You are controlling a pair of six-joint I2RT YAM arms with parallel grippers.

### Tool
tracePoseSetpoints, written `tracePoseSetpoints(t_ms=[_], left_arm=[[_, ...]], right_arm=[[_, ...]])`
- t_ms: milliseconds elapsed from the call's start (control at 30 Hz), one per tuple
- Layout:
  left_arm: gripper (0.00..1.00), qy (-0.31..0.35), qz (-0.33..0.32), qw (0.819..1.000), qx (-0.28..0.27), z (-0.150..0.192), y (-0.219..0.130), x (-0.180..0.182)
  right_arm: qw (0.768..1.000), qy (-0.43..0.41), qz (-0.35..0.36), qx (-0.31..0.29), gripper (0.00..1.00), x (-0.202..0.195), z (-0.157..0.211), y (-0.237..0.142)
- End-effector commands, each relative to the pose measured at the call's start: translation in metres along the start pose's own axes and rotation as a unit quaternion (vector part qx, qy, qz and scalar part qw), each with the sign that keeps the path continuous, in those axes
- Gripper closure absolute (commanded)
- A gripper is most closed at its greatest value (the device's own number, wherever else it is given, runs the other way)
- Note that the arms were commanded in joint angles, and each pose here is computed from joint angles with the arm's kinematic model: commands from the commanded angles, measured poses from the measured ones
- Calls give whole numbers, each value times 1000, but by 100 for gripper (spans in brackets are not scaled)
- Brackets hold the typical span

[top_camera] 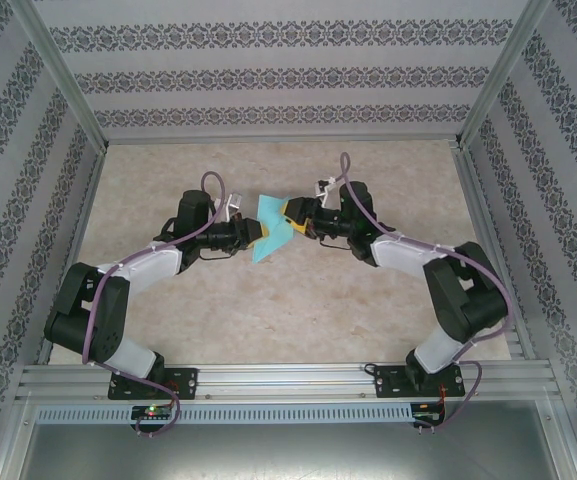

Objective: Fold a paper plane with a square sheet of paper (pick it up from the middle)
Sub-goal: Turn over the paper at the center of the table.

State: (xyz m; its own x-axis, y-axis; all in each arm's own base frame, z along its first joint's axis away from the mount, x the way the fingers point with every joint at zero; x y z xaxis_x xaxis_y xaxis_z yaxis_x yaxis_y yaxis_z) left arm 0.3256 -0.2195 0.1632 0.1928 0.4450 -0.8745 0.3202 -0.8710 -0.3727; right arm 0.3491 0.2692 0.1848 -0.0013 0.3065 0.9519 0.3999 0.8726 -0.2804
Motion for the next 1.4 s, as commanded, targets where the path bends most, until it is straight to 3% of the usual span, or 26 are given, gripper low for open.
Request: tracePoseSetpoints(t_ms=[0,100,200,300,533,600,667,733,833,967,1067,1167,1367], left_arm=[[87,37,-116,993,10,-2,-18,20],[88,61,-244,967,36,1,-37,46],[89,89,-366,925,47,-7,-62,65],[88,113,-479,869,49,-16,-87,75],[87,192,-675,707,87,-25,-106,79],[86,209,-705,670,98,-26,-101,80],[86,220,-715,654,112,-25,-86,82],[85,238,-706,654,128,-18,-56,83],[80,238,-671,686,149,-5,-13,89],[65,216,-596,758,154,4,27,87],[43,211,-528,809,149,5,47,71],[26,203,-483,842,129,-2,51,57],[7,147,-420,894,55,-21,20,58]], right_arm=[[993,-50,95,-56,37,-18,-8,-29],[975,-77,179,-103,26,-34,-15,-53],[961,-94,221,-136,19,-40,-18,-70],[954,-103,235,-155,15,-43,-19,-80],[946,-105,260,-161,14,-52,-17,-85],[945,-103,264,-164,14,-54,-17,-86],[941,-95,274,-175,14,-58,-18,-91],[933,-79,294,-193,14,-67,-20,-99],[926,-56,309,-210,14,-79,-22,-110],[922,-41,316,-221,14,-87,-20,-119],[924,-33,315,-215,16,-91,-18,-119],[932,-34,303,-195,19,-92,-14,-109],[943,-82,298,-125,29,-76,12,-55]])
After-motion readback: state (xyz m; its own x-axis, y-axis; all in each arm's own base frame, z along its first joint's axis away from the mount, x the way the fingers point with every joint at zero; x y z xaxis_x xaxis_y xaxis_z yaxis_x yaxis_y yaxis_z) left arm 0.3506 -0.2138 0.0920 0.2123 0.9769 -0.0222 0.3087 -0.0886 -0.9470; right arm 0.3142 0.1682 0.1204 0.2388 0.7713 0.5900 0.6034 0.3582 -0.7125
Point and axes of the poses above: each hand's point on the last joint's axis, 136 mm out from that joint toward the fingers, its own y axis out along the fingers, its own x axis along the line the jaws close on, z = x × y, the point moved 2 cm from there along -y, back along the fingers, and after that the axes turned 7 degrees about y, right-handed, at the moved point
